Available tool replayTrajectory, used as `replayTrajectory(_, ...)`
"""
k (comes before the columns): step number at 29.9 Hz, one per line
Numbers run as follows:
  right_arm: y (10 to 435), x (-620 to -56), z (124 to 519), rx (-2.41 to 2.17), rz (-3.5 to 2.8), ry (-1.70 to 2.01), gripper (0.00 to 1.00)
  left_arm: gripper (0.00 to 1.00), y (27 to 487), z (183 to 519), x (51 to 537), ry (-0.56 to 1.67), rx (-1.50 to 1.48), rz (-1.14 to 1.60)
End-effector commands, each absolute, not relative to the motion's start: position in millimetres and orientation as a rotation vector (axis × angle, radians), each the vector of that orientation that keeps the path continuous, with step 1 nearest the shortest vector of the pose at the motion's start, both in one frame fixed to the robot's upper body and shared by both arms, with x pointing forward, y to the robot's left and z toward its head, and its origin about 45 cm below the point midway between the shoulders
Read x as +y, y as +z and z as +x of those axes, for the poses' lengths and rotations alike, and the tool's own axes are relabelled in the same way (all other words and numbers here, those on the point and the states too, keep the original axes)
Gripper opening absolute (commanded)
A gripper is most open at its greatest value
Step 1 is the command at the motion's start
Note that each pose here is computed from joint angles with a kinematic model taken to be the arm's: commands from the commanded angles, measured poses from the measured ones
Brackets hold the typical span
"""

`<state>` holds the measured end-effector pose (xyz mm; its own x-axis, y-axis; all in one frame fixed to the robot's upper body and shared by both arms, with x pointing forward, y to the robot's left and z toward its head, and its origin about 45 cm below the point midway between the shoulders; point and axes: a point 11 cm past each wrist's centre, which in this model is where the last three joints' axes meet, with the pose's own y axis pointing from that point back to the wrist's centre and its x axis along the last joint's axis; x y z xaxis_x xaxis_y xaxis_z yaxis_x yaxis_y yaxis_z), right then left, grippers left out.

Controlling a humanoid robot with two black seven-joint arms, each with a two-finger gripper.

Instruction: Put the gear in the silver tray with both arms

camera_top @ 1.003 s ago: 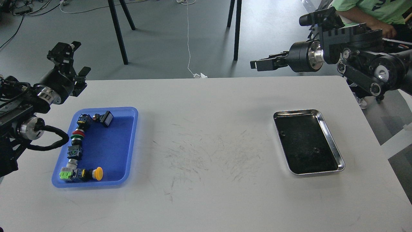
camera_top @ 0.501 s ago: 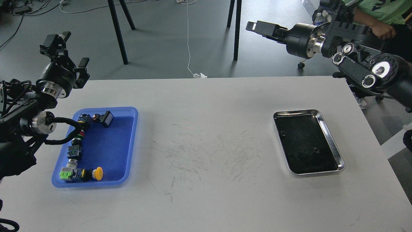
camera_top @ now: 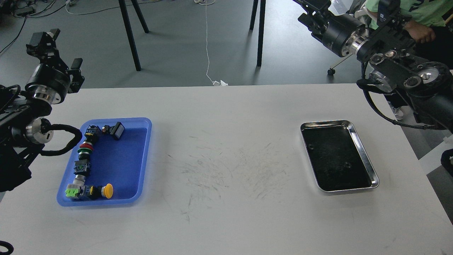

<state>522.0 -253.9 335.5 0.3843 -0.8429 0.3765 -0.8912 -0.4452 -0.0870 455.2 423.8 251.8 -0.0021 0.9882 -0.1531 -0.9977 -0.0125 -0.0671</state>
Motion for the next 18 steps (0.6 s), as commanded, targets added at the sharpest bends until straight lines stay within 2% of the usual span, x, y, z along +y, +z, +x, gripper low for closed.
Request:
replayTrajectory(1,324.4,-267.0,522.3,-1.792,2.491,0.404,0.95,0.99,262.5,461.9,410.8,1.491,0.055,-0.157)
replayTrajectory(5,303.0,-254.5,518.1,-1.833,2.504,0.306,0.95,0.99,276.4,472.0,396.1,1.401,0.093,-0.122)
replayTrajectory(9,305.3,-253.4,519.9,-1.911,2.486,0.294,0.95,0.99,299.8,478.8,386.2,1.310,0.097,-0.159)
replayTrajectory(18,303.8,-246.2,521.8,-2.037,2.518,0.147,0.95,0.99,298.7,478.8,388.9,1.340,0.079,-0.196)
